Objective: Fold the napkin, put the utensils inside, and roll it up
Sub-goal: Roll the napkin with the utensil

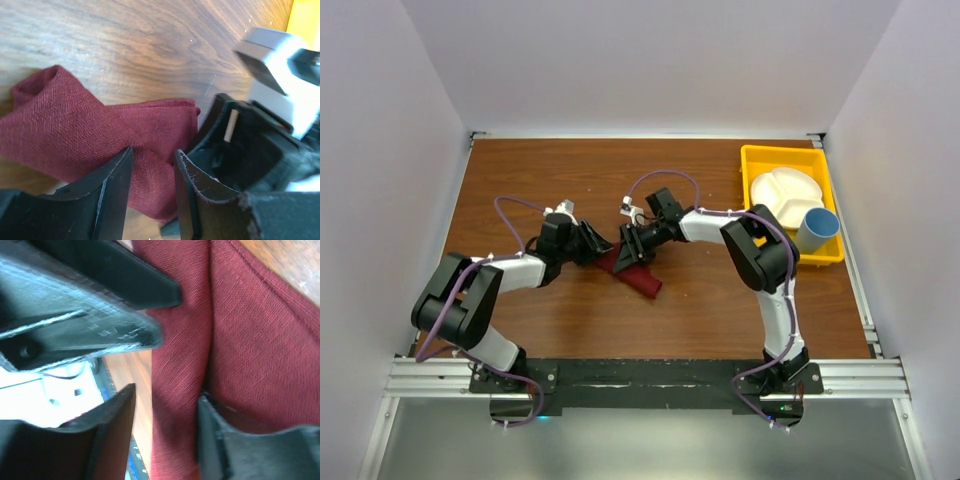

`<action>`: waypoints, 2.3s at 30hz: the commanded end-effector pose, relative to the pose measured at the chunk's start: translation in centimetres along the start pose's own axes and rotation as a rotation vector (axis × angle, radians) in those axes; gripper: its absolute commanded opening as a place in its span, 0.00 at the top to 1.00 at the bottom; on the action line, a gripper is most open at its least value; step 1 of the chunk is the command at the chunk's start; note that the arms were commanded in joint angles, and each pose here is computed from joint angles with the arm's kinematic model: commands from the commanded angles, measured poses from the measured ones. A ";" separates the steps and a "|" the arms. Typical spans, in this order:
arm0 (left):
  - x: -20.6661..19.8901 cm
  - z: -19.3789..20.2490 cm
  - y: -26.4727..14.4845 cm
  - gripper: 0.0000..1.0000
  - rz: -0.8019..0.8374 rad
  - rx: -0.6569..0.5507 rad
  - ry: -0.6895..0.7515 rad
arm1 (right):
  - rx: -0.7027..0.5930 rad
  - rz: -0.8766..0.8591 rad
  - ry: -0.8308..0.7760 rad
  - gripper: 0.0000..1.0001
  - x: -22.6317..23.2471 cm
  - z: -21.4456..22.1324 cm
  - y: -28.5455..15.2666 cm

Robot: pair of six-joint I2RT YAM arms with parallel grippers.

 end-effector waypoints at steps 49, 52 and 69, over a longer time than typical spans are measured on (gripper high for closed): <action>-5.4 -4.2 -6.7 0.43 0.145 -0.116 0.121 | 0.069 -0.072 0.024 0.94 -1.7 -0.1 0.6; -5.1 -3.5 -6.0 0.44 0.169 -0.082 0.096 | 0.049 -0.051 0.042 0.93 -2.8 0.2 0.6; -3.2 -0.2 -5.3 0.47 0.095 0.082 -0.015 | -0.031 0.023 0.027 0.97 -1.8 -0.9 -0.4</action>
Point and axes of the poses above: each gripper's point midway between its finger pads, its own y axis out along the fingers, its own x axis along the line the jaws close on, z = x × y, the point moved 8 cm from there along -y, back along the fingers, and after that the axes turned 6 degrees about -y, right-handed, at the moved point
